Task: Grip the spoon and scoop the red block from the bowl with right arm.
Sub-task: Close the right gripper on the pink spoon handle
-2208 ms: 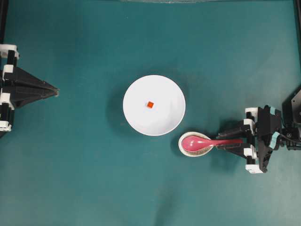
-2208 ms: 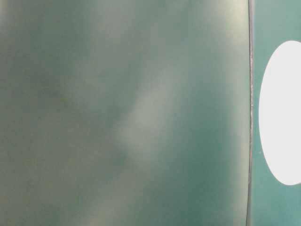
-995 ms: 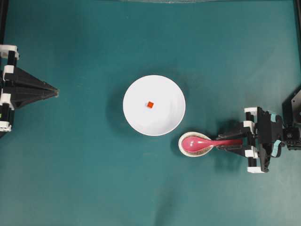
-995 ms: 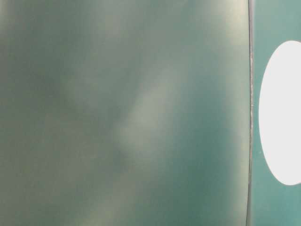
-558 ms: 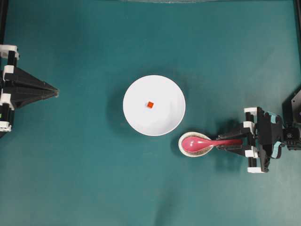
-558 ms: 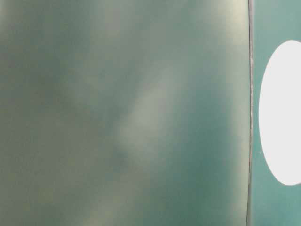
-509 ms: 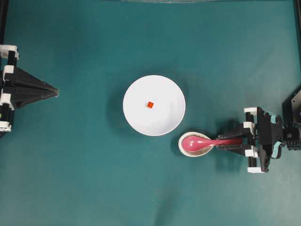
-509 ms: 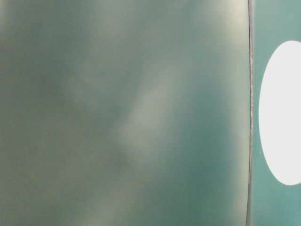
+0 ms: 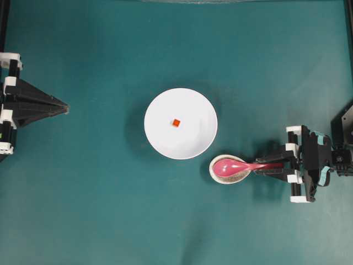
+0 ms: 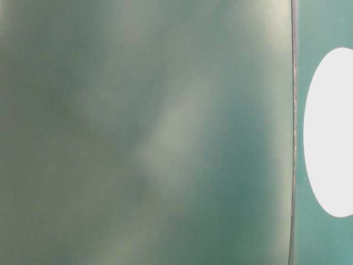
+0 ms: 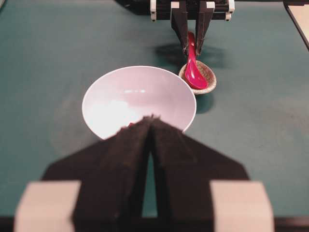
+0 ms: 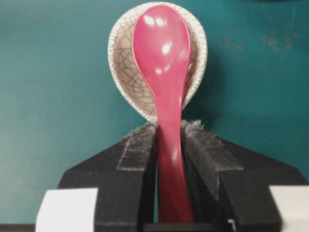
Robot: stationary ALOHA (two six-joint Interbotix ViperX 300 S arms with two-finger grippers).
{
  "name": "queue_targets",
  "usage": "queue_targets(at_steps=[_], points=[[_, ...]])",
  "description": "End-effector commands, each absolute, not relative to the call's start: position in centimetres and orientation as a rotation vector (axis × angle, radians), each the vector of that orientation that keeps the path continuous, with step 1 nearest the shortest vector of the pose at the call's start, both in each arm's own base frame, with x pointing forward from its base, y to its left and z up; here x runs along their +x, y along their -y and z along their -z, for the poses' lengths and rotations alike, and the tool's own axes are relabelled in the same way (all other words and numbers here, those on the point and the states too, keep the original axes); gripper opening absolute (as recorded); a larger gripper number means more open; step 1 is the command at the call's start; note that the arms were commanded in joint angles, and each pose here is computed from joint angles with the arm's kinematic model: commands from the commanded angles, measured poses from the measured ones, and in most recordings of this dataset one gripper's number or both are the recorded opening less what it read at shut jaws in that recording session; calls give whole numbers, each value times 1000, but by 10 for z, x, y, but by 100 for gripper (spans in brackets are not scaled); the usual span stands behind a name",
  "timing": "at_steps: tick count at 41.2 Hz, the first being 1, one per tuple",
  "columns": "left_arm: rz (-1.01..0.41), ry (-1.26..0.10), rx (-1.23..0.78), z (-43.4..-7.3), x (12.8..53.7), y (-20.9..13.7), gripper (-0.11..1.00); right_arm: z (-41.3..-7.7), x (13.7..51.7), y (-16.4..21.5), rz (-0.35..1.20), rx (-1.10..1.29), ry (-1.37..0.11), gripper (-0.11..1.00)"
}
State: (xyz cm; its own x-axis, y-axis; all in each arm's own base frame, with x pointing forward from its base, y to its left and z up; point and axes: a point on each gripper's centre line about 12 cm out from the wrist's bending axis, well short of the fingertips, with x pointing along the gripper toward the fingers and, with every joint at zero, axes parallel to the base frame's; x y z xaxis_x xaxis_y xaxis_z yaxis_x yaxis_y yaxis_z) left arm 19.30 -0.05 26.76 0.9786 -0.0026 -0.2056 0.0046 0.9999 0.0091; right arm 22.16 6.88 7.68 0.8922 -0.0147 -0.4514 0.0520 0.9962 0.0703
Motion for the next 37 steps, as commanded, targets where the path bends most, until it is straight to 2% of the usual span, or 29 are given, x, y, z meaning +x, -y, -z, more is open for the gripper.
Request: queue_targets(at_steps=[1,16,28,37], points=[[4,-187,16,-277,196,1,2,-80,224,-72,27,87,-453,24],[4,-186,16,-277,196,1,2,-79,226,-75,20,94,-475,24],[6,-186,16,-277,196,1,2,-78,226,-75,21,96,-477,40],[6,-186,16,-277,196,1,2,-79,227,-75,21,96,-471,40]])
